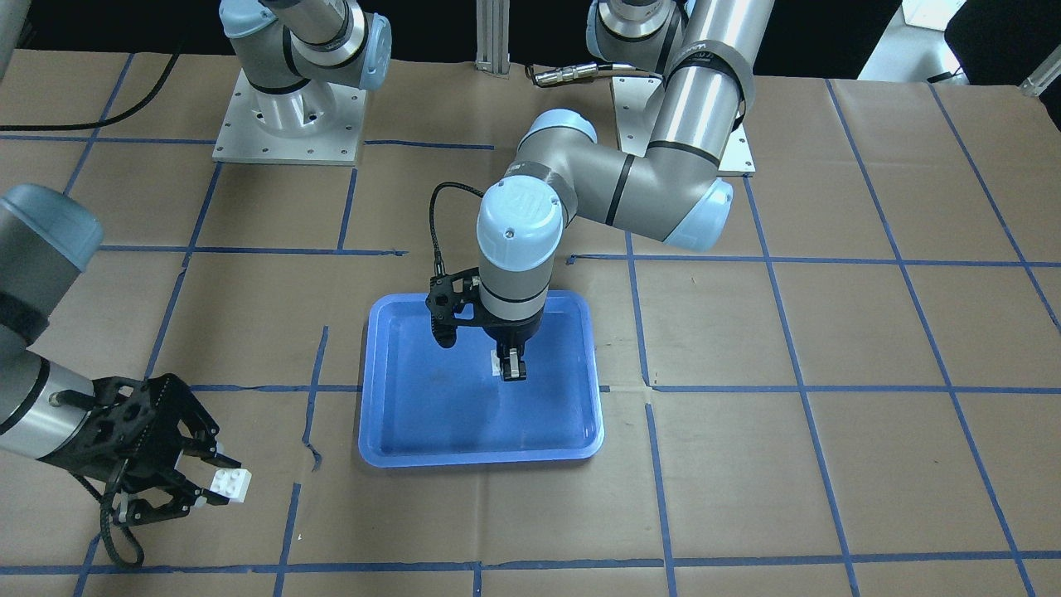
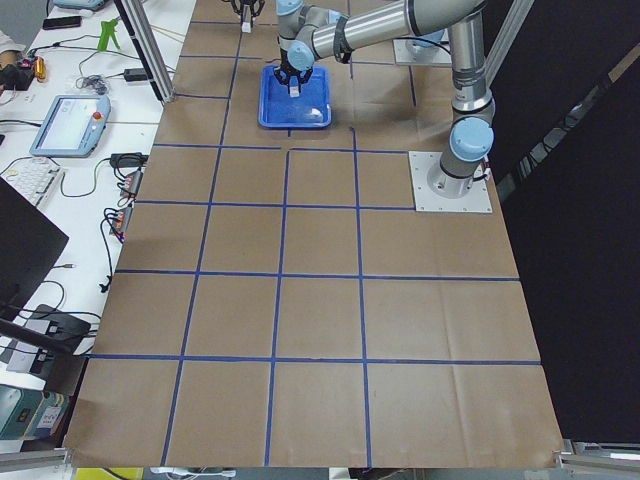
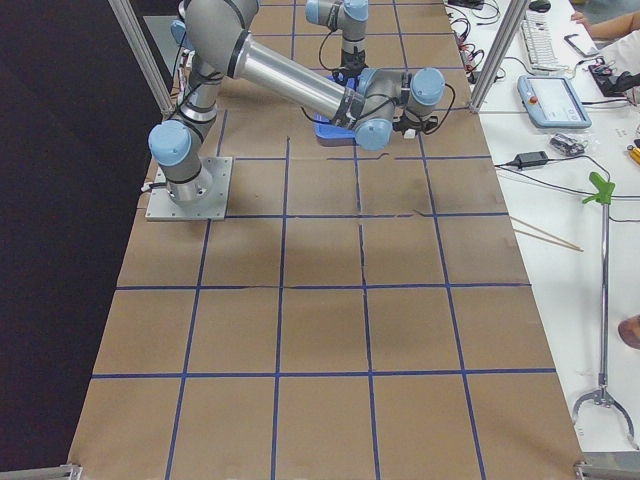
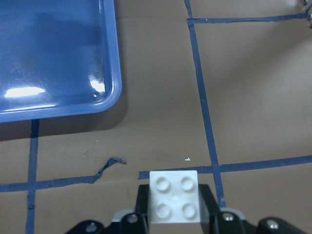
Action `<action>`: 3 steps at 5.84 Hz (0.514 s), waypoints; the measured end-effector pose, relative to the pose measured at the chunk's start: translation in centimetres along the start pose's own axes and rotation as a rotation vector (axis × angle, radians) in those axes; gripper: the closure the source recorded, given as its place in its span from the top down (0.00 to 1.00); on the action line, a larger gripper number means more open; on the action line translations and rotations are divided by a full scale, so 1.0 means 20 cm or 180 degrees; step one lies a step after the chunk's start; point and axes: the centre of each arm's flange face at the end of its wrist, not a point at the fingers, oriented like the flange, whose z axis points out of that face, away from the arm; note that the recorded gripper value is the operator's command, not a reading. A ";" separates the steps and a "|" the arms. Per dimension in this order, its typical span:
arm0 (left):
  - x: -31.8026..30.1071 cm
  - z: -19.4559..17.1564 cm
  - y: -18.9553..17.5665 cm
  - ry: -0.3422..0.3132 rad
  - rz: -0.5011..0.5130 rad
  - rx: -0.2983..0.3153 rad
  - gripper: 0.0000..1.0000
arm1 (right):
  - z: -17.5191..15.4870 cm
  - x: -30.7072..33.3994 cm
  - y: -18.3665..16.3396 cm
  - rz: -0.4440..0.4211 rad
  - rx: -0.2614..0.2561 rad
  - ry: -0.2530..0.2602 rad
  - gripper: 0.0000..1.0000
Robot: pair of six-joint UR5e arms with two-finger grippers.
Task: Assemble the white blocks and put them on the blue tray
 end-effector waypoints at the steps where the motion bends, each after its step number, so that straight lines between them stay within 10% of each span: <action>1: 0.00 0.05 -0.01 0.0007 0.0024 -0.0011 0.21 | 0.00 -0.05 -0.01 0.0015 0.0010 -0.0021 0.28; 3: 0.02 0.09 -0.02 0.0040 0.0033 -0.0033 0.35 | 0.01 -0.08 -0.01 0.0026 0.0017 -0.0036 0.28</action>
